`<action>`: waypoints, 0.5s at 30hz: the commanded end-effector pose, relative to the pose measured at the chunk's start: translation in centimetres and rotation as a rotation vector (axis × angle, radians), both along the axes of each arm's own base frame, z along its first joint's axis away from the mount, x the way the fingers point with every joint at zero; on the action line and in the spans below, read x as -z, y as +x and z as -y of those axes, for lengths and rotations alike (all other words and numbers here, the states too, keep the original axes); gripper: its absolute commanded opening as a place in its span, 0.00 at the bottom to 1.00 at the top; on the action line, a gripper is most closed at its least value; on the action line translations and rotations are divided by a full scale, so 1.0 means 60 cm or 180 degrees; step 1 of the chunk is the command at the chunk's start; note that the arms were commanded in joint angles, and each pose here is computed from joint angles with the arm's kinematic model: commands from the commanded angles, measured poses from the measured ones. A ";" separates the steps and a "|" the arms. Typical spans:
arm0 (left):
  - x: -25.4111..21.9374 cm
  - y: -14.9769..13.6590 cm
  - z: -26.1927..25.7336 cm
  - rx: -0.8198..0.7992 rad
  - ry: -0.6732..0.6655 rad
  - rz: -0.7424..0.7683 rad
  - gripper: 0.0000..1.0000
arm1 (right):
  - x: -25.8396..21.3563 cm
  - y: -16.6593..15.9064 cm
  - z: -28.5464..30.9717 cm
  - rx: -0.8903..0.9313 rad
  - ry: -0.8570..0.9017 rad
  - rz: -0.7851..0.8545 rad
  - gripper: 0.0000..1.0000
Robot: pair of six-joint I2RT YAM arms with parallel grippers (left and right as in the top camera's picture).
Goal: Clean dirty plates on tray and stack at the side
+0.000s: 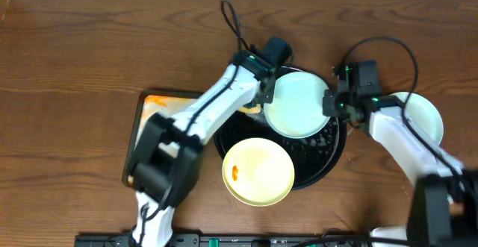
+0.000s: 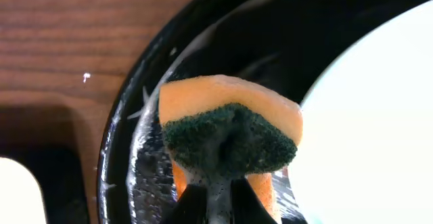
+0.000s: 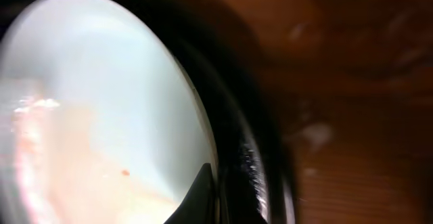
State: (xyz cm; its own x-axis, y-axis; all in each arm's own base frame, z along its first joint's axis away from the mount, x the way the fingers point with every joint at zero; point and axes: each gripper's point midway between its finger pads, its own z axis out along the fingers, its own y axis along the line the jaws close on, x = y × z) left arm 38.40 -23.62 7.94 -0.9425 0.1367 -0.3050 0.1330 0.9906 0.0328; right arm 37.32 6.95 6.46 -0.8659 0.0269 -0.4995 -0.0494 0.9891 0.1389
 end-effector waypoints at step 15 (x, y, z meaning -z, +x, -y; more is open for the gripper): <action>-0.132 -0.014 -0.022 -0.0004 -0.0892 0.0011 0.07 | -0.241 -0.038 0.033 -0.0016 -0.2084 0.1286 0.01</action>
State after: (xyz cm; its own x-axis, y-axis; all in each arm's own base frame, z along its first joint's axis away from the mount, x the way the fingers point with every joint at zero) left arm 38.14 -22.18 16.67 -0.9333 0.0163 -0.3588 0.1080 0.9655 -0.2371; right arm 35.27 6.48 18.09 -0.6476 -0.3018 -0.6997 -0.0619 0.9360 -0.3465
